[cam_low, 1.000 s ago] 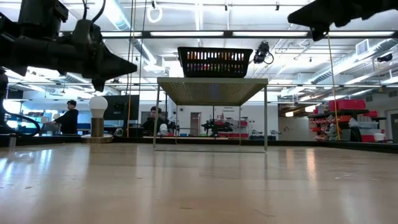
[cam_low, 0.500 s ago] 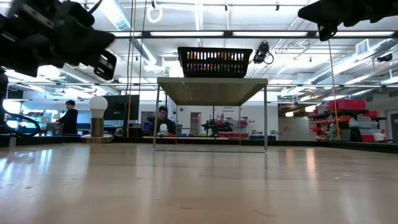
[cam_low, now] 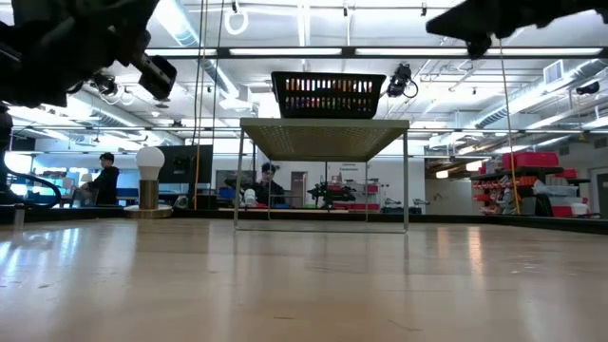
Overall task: Pick & Place Office Desk Supplies
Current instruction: Return to Home Position
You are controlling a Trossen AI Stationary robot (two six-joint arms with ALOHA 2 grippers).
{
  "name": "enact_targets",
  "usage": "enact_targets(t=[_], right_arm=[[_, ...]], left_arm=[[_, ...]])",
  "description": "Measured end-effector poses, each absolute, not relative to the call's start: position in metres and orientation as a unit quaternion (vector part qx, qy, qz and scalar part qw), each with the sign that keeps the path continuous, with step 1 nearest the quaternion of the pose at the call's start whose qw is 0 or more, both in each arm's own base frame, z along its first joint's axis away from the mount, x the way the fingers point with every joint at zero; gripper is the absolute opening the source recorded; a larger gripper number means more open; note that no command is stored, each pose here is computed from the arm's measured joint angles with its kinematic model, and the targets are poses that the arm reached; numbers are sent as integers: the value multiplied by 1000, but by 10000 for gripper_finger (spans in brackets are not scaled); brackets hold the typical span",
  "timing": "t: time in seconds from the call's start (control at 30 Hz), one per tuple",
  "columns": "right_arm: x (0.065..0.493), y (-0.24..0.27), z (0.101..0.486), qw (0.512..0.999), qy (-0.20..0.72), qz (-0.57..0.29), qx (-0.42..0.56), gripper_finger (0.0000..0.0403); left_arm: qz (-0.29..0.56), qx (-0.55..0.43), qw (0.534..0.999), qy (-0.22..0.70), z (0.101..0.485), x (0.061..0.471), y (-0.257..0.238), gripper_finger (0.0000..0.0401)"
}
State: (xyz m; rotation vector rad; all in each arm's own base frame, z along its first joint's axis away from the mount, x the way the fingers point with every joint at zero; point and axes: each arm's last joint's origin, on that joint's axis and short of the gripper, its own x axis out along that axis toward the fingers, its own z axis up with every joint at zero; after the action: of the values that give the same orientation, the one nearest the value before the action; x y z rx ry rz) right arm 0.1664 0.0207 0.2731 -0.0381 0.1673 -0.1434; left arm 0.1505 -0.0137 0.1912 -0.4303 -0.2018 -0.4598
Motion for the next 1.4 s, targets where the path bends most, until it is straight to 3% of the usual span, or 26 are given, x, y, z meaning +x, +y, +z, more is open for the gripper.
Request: enact_targets(t=[0.47, 0.6, 0.9, 1.4], right_arm=[[168, 5, 281, 989, 116, -85, -17, 2], [168, 6, 281, 990, 120, -72, -16, 2], [151, 0, 292, 994, 91, -38, -56, 2], [125, -18, 261, 994, 66, -76, -40, 2]], left_arm=[[-166, -197, 949, -184, 204, 148, -9, 14], [-155, -205, 951, -173, 204, 151, -9, 14], [-68, -111, 986, -106, 207, 158, 18, 6], [105, -47, 990, -78, 212, 114, 36, 7]])
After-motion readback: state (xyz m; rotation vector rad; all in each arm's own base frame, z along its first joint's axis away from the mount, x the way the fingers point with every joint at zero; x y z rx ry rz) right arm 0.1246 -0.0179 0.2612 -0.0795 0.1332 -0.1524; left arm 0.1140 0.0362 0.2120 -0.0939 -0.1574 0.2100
